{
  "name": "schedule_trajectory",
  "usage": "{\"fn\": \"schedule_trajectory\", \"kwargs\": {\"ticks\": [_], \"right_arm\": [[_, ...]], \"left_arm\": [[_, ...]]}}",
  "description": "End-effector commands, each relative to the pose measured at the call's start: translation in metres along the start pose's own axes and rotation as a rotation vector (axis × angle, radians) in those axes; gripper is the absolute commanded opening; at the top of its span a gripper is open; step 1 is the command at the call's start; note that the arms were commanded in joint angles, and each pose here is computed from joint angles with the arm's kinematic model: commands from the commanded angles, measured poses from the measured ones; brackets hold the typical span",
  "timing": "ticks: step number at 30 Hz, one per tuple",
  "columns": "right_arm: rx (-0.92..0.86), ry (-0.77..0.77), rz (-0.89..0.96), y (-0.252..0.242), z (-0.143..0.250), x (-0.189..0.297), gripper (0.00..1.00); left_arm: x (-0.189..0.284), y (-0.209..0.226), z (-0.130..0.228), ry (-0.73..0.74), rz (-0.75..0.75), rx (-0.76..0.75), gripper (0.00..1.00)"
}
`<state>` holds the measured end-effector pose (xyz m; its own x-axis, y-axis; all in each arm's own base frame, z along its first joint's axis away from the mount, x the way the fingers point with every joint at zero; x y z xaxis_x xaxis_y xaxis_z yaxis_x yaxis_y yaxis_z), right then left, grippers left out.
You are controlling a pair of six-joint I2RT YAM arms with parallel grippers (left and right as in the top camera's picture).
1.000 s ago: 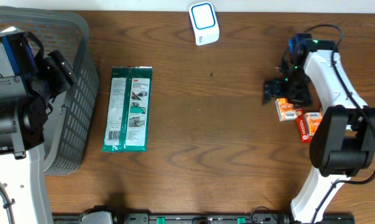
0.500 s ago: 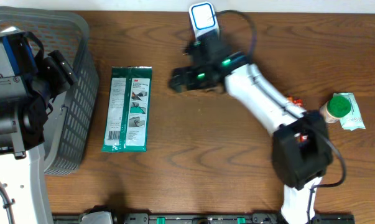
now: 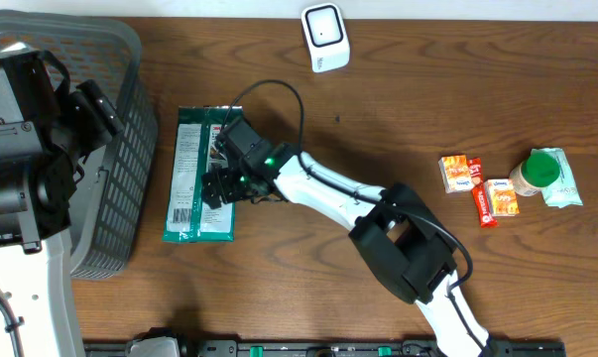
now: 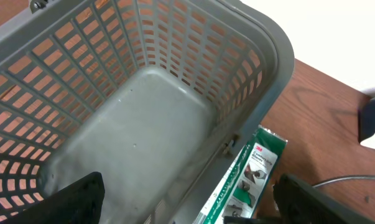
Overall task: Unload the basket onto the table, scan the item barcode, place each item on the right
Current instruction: 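Swing the right gripper left to the green wipes pack, then grasp the wipes pack edge and drag it right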
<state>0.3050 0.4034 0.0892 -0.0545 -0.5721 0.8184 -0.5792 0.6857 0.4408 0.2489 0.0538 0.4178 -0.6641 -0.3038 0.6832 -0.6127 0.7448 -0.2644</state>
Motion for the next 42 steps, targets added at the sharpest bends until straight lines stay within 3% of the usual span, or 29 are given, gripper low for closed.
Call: {"fn": "schedule_trajectory", "kwargs": {"ticks": [1,8,13,29,42], "right_arm": [[-0.081,0.080,0.019,0.000,0.023,-0.026,0.91],[-0.121,0.107,-0.049,0.012,0.027,-0.028,0.80],[-0.119,0.066,-0.068,0.010,0.018,-0.027,0.67],[-0.067,-0.089,-0.129,0.010,0.008,-0.037,0.70],[0.005,-0.191,-0.267,0.018,0.001,-0.039,0.56]], "left_arm": [[0.002,0.001,-0.002,-0.012,-0.006,0.006,0.88],[0.002,0.001,-0.002,-0.012,-0.006,0.006,0.88],[0.002,0.001,-0.002,-0.012,-0.006,0.006,0.88],[0.002,0.001,-0.002,-0.013,-0.006,0.006,0.88],[0.002,0.001,-0.002,-0.013,-0.006,0.006,0.88]]}}
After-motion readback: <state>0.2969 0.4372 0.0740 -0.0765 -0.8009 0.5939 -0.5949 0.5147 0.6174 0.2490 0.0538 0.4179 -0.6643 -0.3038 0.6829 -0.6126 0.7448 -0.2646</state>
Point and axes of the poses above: each gripper's point midway between its finger pads, its own x axis back along the fingers, its own y axis along the line the jaws close on, z = x × y, the point moved 8 cm from there along x, back along the fingers, and after that the axes turned 14 degrees about x, right-handed, at the moved point
